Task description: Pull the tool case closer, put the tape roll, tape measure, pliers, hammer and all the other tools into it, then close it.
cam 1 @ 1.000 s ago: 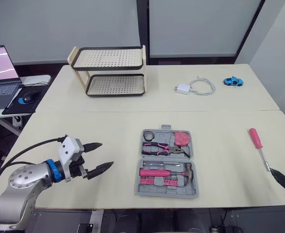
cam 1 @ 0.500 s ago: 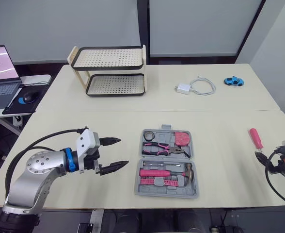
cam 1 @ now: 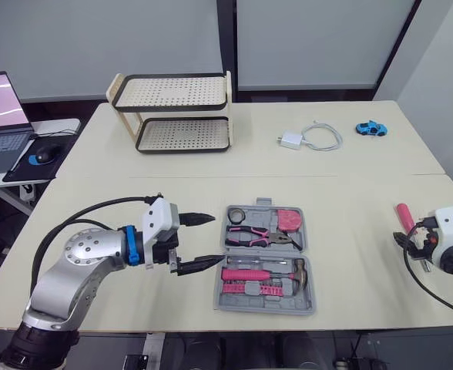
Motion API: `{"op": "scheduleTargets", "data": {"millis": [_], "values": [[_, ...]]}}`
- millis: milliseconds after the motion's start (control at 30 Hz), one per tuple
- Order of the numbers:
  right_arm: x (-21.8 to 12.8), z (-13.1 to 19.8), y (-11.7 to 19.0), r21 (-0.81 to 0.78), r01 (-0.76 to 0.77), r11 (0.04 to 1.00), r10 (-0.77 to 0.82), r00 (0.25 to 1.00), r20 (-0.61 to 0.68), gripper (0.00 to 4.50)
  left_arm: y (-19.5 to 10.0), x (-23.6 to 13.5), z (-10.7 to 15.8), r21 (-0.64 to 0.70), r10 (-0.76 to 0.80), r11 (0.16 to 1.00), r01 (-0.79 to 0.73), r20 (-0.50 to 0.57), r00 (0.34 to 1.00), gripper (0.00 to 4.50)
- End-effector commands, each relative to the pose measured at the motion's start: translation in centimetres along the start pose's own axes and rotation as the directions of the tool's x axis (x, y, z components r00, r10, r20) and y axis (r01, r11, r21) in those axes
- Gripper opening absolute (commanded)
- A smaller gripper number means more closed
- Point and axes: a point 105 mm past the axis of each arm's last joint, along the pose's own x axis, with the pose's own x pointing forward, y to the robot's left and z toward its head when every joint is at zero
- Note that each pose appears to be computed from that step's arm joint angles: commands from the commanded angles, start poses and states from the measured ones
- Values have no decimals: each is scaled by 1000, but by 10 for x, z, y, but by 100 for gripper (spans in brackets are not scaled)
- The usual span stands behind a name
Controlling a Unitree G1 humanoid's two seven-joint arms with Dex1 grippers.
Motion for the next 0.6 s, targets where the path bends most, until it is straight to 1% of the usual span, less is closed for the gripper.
{"op": "scheduleTargets", "data": {"millis": [33, 367, 467, 600], "values": [[5, 7, -11, -9, 50, 999, -50, 999, 17, 445, -6, 4, 13, 31, -35, 999, 34, 36, 999, 450], [21, -3, -18, 89, 100, 991, -98, 995, -37, 445, -9, 11, 13, 28, -57, 998, 56, 41, 998, 450], [22, -9, -18, 120, 99, 988, -93, 994, -58, 385, -10, 11, 12, 27, -59, 998, 58, 39, 997, 450], [21, -15, -19, 127, 105, 986, -96, 993, -71, 238, -10, 11, 12, 27, -59, 998, 58, 35, 998, 450]]}}
